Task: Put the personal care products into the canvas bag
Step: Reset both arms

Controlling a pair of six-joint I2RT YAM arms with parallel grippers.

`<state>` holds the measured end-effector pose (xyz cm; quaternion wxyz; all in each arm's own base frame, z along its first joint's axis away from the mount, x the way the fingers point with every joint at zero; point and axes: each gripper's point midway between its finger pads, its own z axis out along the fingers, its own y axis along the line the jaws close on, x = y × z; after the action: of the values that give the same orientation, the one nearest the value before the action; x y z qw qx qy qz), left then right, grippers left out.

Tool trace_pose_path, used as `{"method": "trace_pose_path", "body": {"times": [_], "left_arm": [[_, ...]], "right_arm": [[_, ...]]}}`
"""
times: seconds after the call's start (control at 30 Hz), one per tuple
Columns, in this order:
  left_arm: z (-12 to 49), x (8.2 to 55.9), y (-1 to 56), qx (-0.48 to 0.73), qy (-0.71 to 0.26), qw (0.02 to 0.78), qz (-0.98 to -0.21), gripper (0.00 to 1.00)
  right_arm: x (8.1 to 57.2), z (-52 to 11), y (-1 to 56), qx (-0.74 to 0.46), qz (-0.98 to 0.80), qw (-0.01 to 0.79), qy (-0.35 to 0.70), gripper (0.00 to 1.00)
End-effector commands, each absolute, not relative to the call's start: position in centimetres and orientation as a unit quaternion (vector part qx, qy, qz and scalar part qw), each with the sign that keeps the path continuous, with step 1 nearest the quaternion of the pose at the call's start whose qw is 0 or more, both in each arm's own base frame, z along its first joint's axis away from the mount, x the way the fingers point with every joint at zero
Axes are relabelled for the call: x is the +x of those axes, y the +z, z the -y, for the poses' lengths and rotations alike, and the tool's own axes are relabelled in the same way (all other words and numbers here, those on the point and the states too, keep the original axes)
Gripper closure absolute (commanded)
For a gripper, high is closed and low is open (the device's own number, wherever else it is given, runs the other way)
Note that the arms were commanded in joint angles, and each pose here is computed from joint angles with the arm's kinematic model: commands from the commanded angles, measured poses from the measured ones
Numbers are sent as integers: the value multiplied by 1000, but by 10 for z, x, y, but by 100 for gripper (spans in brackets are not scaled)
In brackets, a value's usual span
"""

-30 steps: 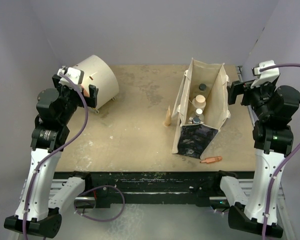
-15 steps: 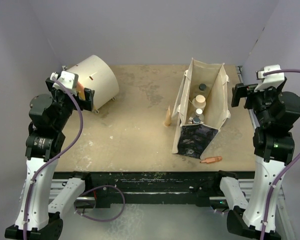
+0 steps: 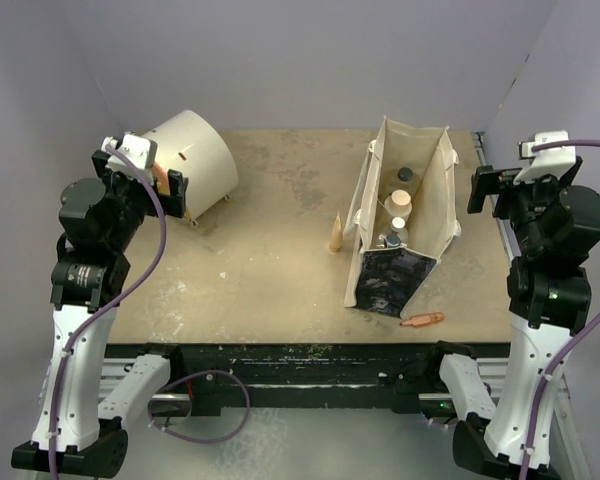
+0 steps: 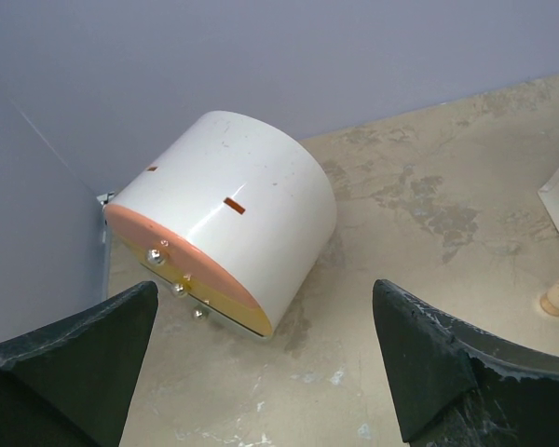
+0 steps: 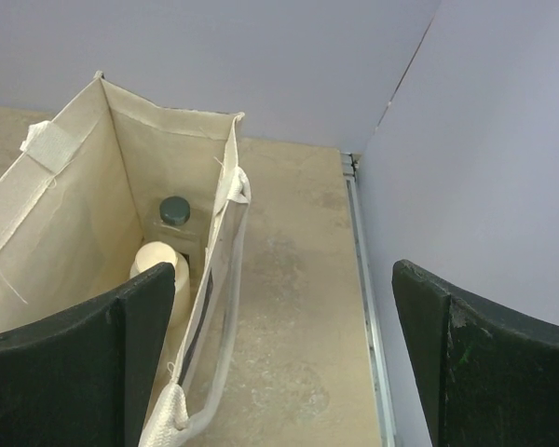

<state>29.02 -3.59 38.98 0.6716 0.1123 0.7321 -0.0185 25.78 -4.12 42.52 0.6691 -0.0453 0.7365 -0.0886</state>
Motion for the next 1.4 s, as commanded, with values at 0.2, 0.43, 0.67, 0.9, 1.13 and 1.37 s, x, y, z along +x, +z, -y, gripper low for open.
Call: {"method": "trace_pose_path", "body": {"times": [0.2, 0.43, 0.67, 0.9, 1.13, 1.37], "left_arm": [[39, 286, 412, 118, -30, 691, -712, 1], [41, 288, 410, 120, -36, 689, -714, 1], [39, 287, 411, 115, -33, 690, -714, 1], [40, 288, 409, 118, -35, 689, -714, 1], [41, 288, 409, 120, -36, 689, -714, 1], [41, 287, 409, 119, -38, 689, -714, 1]], "right_arm": [[261, 43, 438, -40, -726, 680, -91, 0], [263, 42, 437, -46, -728, 679, -87, 0], [264, 41, 437, -50, -729, 677, -87, 0], [265, 41, 435, -52, -730, 676, -85, 0], [265, 40, 436, -53, -729, 677, -83, 0], [266, 40, 435, -54, -730, 676, -84, 0]]}}
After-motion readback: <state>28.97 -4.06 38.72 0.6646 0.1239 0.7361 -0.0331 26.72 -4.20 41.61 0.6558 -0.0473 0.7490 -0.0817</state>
